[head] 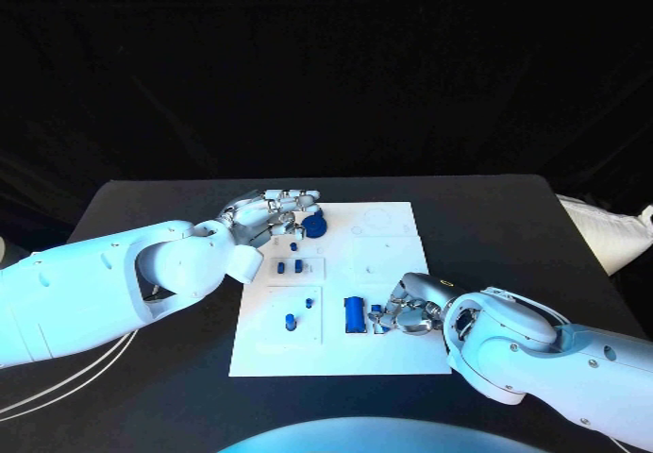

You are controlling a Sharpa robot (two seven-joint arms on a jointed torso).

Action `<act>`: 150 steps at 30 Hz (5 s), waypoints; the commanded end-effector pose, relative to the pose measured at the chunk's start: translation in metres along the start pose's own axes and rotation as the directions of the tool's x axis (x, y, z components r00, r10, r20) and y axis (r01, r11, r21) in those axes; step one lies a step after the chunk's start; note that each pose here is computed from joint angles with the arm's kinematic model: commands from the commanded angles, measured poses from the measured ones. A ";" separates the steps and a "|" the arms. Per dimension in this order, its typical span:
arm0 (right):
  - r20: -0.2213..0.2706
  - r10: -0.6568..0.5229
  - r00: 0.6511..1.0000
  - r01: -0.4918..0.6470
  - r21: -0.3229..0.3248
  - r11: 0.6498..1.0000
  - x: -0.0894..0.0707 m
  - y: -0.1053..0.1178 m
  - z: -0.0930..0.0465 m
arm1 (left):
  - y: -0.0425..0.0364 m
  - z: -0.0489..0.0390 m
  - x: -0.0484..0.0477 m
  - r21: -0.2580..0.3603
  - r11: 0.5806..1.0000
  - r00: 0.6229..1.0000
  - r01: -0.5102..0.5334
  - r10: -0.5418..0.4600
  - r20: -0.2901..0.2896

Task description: Assemble the parts on the task board

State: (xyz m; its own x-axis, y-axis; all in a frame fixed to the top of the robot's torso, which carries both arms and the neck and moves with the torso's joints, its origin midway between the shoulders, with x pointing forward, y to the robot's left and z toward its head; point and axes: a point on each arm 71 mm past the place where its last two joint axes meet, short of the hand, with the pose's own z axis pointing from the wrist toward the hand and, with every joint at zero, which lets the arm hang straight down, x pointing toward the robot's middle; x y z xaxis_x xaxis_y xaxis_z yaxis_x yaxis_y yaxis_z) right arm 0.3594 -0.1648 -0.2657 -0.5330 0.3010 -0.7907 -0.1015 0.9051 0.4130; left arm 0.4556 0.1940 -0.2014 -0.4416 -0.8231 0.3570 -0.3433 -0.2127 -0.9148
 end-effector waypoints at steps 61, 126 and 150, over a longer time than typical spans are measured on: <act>-0.002 -0.070 0.998 0.070 -0.008 0.997 -0.001 -0.008 0.001 | -0.0002 -0.0005 -0.0018 -0.004 1.000 1.000 -0.009 0.009 -0.021; 0.257 0.910 0.326 -0.789 -0.456 0.411 -0.101 -0.026 0.070 | 0.0196 0.0188 -0.0268 0.176 0.939 0.855 -0.295 0.177 0.488; 0.281 0.911 0.302 -0.794 -0.454 0.404 -0.096 -0.018 0.059 | 0.0190 0.0102 -0.0096 0.193 0.917 0.834 -0.348 0.209 0.510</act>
State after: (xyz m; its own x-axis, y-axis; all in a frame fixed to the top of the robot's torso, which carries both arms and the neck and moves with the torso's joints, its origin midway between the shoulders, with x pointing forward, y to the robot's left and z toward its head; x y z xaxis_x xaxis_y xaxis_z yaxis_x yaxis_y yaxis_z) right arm 0.4620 -0.1927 -0.2259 -0.0207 0.9997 0.0113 0.0204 -0.0109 0.9997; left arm 0.4621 0.1933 -0.2271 -0.0182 -0.9996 0.0231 -0.0343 -0.0224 -0.9992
